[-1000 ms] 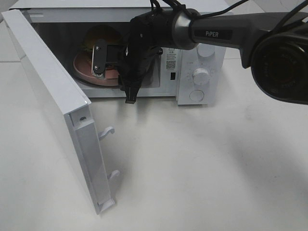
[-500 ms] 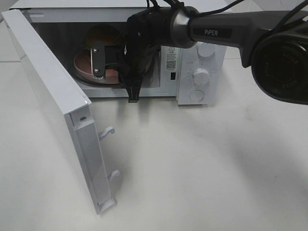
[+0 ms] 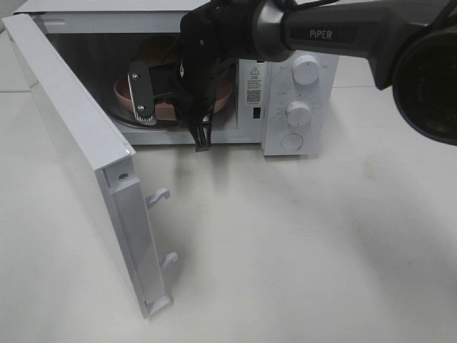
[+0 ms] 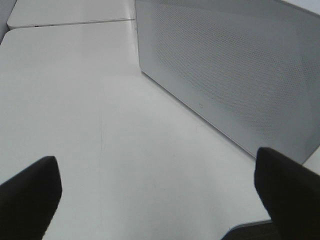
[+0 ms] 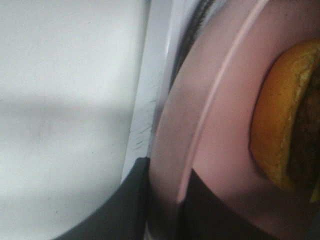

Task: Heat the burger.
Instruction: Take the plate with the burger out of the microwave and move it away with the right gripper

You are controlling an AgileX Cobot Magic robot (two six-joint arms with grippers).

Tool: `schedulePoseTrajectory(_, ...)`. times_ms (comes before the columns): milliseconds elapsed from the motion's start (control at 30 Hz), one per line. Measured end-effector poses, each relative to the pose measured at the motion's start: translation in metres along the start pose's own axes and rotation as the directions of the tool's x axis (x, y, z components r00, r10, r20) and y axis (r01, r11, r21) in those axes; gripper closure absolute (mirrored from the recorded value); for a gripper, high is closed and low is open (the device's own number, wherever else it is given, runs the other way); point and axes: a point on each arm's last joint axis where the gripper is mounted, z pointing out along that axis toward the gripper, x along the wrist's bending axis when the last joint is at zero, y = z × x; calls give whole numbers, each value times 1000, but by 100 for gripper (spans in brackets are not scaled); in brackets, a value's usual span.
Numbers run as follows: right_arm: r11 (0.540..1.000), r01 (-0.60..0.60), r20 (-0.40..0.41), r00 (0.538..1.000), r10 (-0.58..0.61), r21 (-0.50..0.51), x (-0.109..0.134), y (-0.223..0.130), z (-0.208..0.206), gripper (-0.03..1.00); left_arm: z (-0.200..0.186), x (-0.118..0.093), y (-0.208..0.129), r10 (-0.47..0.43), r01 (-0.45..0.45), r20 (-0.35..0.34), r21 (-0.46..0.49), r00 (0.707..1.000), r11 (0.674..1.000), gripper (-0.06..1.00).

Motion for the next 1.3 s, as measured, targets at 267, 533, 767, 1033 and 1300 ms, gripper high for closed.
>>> schedulePoseTrajectory(267, 995, 99, 16, 995, -99, -19, 23, -8, -14, 83, 0, 0, 0, 0, 0, 0, 0, 1000, 1000, -2)
schedulePoseTrajectory(533, 983, 179, 45, 983, -177, -46, 48, -18, -30, 83, 0, 0, 0, 0, 0, 0, 0, 1000, 1000, -2)
schedulePoseTrajectory(767, 969, 242, 74, 969, -238, -58, 68, -26, -46, 83, 0, 0, 0, 0, 0, 0, 0, 1000, 1000, -2)
schedulePoseTrajectory(1033, 954, 295, 70, 954, -291, -56, 80, -30, -59, 83, 0, 0, 0, 0, 0, 0, 0, 1000, 1000, -2)
schedulePoseTrajectory(1300, 948, 313, 105, 946, -306, -60, 87, -35, -83, 83, 0, 0, 0, 0, 0, 0, 0, 1000, 1000, -2)
